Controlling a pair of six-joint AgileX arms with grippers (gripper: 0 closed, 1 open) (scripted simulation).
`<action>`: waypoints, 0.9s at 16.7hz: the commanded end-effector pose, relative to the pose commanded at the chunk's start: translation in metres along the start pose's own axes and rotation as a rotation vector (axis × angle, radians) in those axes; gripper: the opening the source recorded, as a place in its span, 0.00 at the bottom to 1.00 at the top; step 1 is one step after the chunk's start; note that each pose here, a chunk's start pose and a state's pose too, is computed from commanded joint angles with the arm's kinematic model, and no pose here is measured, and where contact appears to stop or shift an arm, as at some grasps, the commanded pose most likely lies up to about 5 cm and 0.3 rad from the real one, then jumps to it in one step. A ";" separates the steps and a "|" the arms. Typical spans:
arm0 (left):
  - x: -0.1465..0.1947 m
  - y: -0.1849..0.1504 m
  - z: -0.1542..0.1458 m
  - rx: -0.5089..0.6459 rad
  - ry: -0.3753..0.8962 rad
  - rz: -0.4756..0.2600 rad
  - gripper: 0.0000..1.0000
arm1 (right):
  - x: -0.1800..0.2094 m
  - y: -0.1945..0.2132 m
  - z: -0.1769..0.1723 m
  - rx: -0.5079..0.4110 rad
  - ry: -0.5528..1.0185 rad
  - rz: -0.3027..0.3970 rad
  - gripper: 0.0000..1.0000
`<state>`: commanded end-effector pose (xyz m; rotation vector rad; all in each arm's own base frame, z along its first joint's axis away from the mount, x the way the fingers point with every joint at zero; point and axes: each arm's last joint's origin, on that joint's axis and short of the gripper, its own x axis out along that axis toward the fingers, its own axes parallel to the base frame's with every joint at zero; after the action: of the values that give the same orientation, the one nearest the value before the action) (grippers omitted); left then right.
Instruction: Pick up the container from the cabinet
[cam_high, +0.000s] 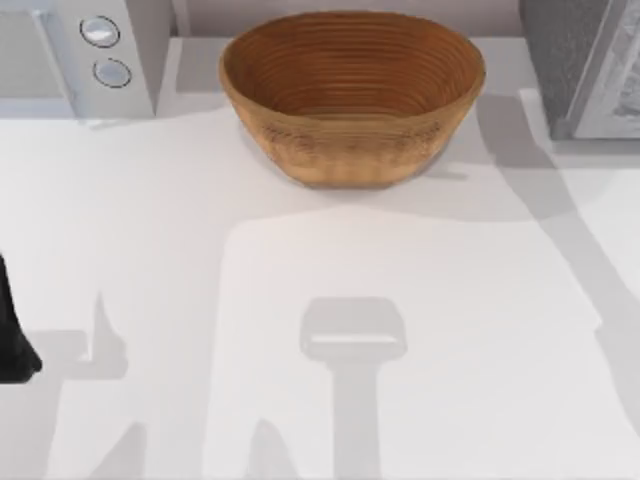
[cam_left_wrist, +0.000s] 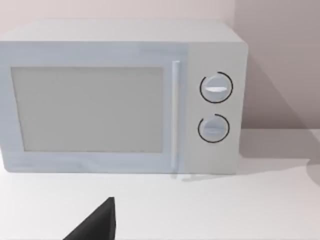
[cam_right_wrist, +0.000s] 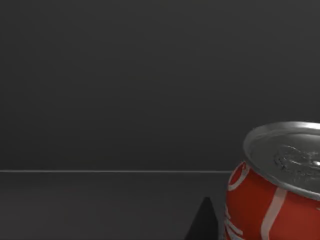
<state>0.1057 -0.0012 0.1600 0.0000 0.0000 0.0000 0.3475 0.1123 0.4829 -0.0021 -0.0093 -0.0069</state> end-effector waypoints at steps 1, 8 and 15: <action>0.000 0.000 0.000 0.000 0.000 0.000 1.00 | 0.000 0.000 0.000 0.000 0.000 0.000 0.00; 0.000 0.000 0.000 0.000 0.000 0.000 1.00 | -0.019 0.007 0.010 0.001 -0.001 0.001 0.00; 0.000 0.000 0.000 0.000 0.000 0.000 1.00 | -0.161 0.005 0.060 0.005 -0.006 0.002 0.00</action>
<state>0.1057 -0.0012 0.1600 0.0000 0.0000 0.0000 0.1860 0.1190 0.5410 0.0028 -0.0150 -0.0047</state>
